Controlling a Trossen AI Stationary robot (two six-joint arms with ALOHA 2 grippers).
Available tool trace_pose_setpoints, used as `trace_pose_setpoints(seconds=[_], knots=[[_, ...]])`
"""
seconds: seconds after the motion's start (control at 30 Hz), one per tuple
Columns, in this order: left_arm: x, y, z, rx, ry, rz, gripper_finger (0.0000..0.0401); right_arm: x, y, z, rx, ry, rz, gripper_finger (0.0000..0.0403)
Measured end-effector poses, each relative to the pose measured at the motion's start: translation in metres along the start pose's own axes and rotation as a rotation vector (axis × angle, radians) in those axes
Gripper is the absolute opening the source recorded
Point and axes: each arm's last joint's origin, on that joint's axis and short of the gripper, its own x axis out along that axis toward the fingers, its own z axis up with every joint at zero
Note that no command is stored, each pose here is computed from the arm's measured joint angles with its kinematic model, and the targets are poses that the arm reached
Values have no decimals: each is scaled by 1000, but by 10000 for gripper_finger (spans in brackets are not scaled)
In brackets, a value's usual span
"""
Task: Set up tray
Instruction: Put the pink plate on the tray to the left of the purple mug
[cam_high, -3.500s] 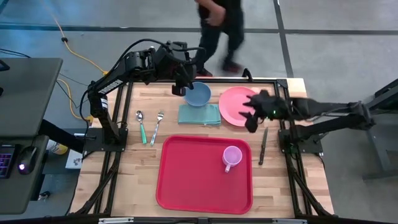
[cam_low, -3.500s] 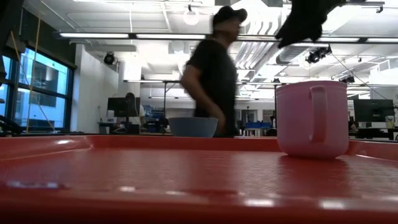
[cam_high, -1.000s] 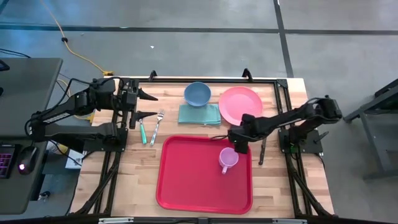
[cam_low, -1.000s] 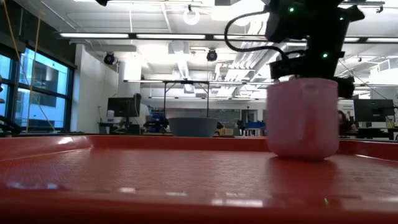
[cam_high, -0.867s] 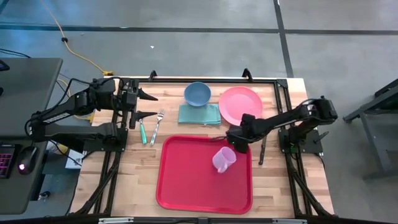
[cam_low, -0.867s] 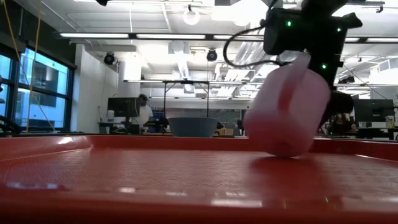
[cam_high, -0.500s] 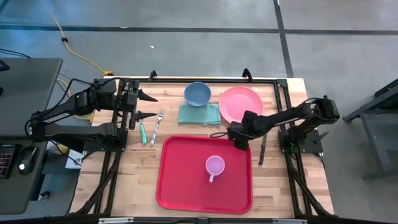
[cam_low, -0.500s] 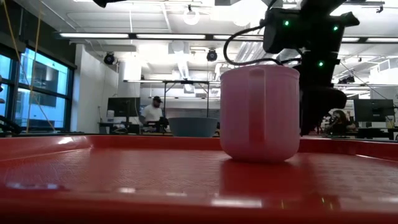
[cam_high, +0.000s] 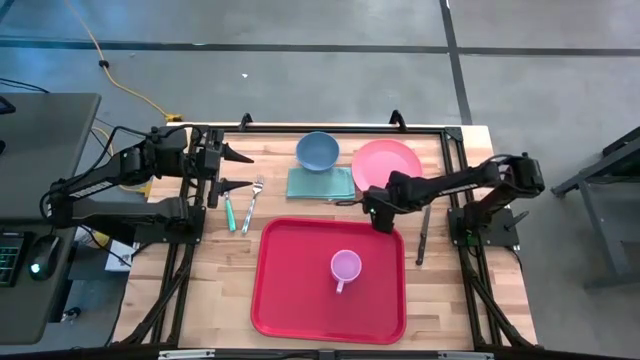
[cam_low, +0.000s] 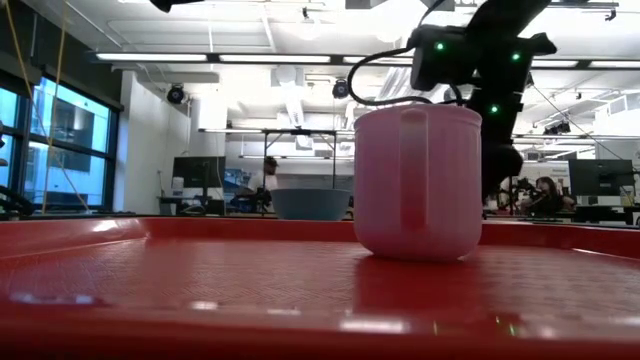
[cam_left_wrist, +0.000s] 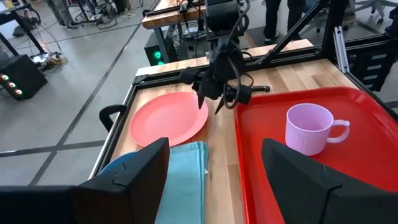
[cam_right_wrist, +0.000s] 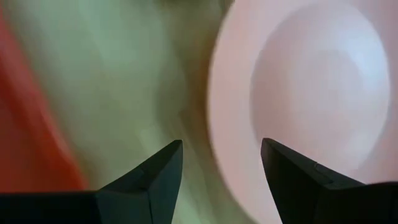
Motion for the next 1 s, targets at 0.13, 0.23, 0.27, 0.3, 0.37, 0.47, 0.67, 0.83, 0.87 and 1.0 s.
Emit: trace_pose_setpoints(seconds=[0.13, 0.23, 0.27, 0.3, 0.37, 0.47, 0.67, 0.83, 0.87, 1.0], knots=[[0, 0, 0, 0, 0, 0, 287, 9, 2, 5, -13, -2, 23, 200], [0, 0, 0, 0, 0, 0, 287, 18, 5, 6, -20, 12, 29, 200], [0, 0, 0, 0, 0, 1, 287, 21, 6, 7, -16, 14, 35, 200], [0, 0, 0, 0, 0, 1, 287, 23, 7, 8, -13, 13, 41, 200], [0, 0, 0, 0, 0, 1, 287, 27, 9, 10, -10, 10, 48, 200], [0, 0, 0, 0, 1, 3, 287, 33, 11, 10, -17, 21, 45, 200], [0, 0, 0, 0, 1, 3, 287, 42, 8, 11, -6, 49, 34, 200], [0, 0, 0, 0, 1, 3, 287, 45, 0, 13, 14, 64, 38, 200], [0, 0, 0, 0, 1, 3, 287, 46, -2, 13, 17, 67, 41, 200], [0, 0, 0, 0, 1, 3, 287, 48, -6, 14, 32, 75, 45, 189]])
